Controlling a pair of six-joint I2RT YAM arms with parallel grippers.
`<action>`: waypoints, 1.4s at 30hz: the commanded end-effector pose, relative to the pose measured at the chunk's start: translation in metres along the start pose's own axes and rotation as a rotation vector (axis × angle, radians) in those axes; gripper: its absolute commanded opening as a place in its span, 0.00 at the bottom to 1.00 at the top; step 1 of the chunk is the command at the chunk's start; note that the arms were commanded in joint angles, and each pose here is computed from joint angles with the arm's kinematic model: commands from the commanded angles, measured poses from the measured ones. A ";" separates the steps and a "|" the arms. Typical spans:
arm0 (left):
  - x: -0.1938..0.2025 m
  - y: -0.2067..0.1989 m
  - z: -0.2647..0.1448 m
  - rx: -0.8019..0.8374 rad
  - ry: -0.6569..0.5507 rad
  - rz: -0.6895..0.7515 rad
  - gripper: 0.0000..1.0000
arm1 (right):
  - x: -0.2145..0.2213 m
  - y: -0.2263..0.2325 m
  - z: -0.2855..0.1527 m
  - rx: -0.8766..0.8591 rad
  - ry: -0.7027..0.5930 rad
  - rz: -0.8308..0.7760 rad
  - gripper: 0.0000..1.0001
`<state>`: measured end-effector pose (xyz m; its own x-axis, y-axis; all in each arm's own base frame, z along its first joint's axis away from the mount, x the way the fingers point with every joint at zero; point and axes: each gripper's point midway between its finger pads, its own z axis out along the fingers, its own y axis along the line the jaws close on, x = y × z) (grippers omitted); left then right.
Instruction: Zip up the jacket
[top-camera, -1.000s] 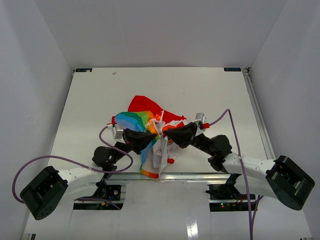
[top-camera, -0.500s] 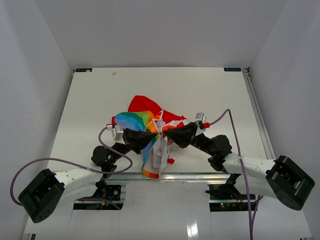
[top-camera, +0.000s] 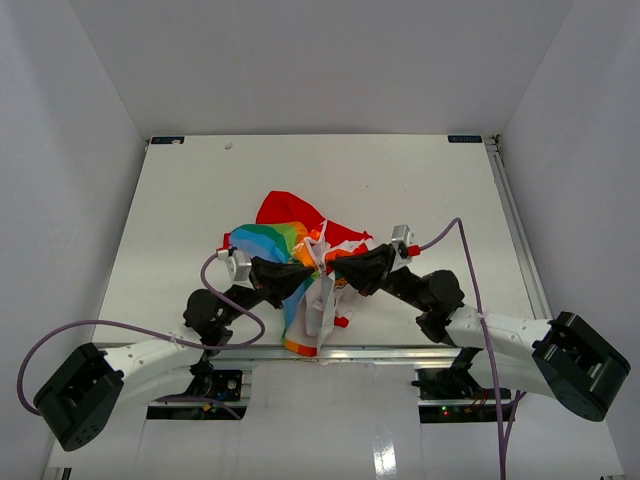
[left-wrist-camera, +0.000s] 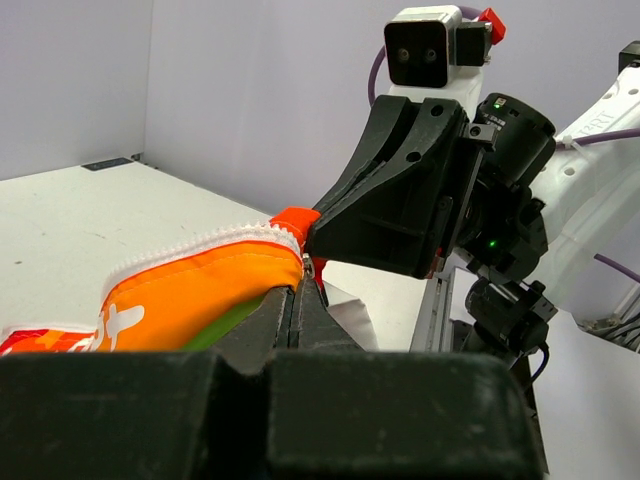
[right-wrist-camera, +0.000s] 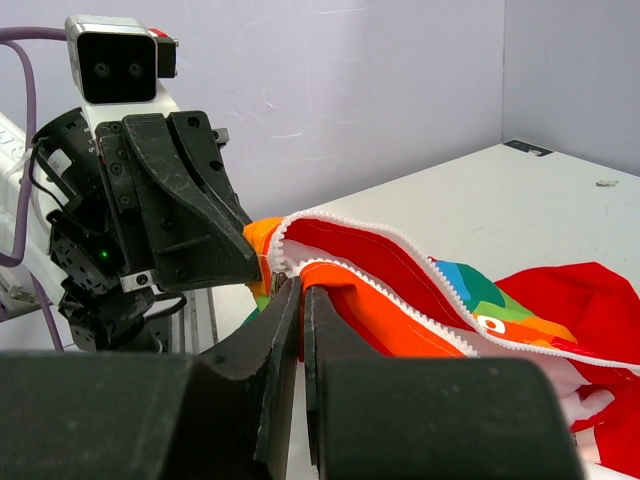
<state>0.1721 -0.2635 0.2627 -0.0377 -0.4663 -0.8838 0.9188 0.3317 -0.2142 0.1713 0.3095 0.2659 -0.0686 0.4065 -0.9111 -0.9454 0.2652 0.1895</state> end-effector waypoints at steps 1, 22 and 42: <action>-0.004 -0.005 0.006 0.030 0.012 0.023 0.00 | -0.136 0.052 -0.017 -0.173 -0.542 -0.196 0.08; 0.019 -0.003 0.009 0.046 0.143 0.040 0.00 | -0.120 0.046 -0.009 -0.150 -0.439 -0.212 0.08; 0.026 -0.031 0.002 0.207 0.161 0.019 0.00 | -0.115 0.031 -0.006 -0.072 -0.379 -0.242 0.08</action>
<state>0.1615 -0.2792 0.2636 -0.0097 -0.3764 -0.9264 0.9593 0.2581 -0.1149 0.1614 0.2983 0.2877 0.0435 0.4163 -0.9082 -0.9571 0.2780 0.0816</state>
